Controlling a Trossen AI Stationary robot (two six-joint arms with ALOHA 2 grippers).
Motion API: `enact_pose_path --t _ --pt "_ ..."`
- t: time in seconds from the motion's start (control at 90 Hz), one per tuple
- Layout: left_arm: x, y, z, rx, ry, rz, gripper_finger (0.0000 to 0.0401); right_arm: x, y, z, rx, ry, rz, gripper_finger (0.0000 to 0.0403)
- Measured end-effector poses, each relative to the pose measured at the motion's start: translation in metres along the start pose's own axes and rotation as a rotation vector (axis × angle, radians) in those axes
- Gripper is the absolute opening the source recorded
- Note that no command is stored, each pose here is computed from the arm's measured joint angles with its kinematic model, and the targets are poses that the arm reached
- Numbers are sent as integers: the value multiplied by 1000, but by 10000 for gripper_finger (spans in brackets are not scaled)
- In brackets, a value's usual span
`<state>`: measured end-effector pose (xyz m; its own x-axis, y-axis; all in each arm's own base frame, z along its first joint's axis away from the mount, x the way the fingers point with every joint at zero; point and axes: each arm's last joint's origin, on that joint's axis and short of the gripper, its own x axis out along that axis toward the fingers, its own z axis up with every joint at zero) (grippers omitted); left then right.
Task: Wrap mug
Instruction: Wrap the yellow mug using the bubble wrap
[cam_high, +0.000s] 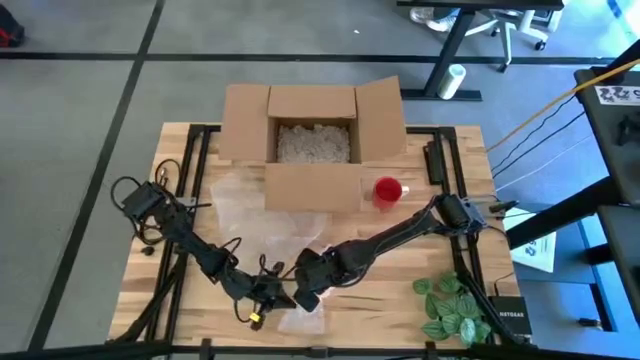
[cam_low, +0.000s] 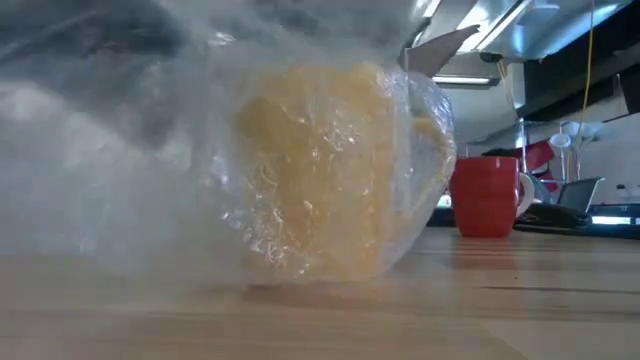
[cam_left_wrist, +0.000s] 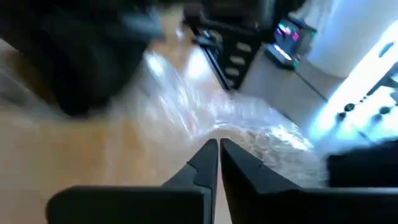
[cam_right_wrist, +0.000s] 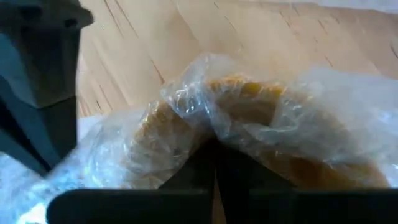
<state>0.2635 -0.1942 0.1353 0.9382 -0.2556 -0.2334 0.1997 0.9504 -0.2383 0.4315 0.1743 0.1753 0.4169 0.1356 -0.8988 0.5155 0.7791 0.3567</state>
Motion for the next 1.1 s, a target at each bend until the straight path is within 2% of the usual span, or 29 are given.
enact_pose_path --t 0.367,0.644,0.867,0.978,1.1 --pt "5 13 11 24 -76 40 0 0 1 1 1 -7 8 0" --pt "7 19 9 -20 -44 92 0 -4 8 -2 -8 31 29 0" --pt "7 21 9 -19 -41 112 0 -27 22 -2 -23 85 8 0" --pt "7 22 8 -14 -31 125 0 -42 25 -3 -29 118 -44 0" --pt "7 23 6 -11 -23 134 0 -59 28 -1 -41 75 -110 0"
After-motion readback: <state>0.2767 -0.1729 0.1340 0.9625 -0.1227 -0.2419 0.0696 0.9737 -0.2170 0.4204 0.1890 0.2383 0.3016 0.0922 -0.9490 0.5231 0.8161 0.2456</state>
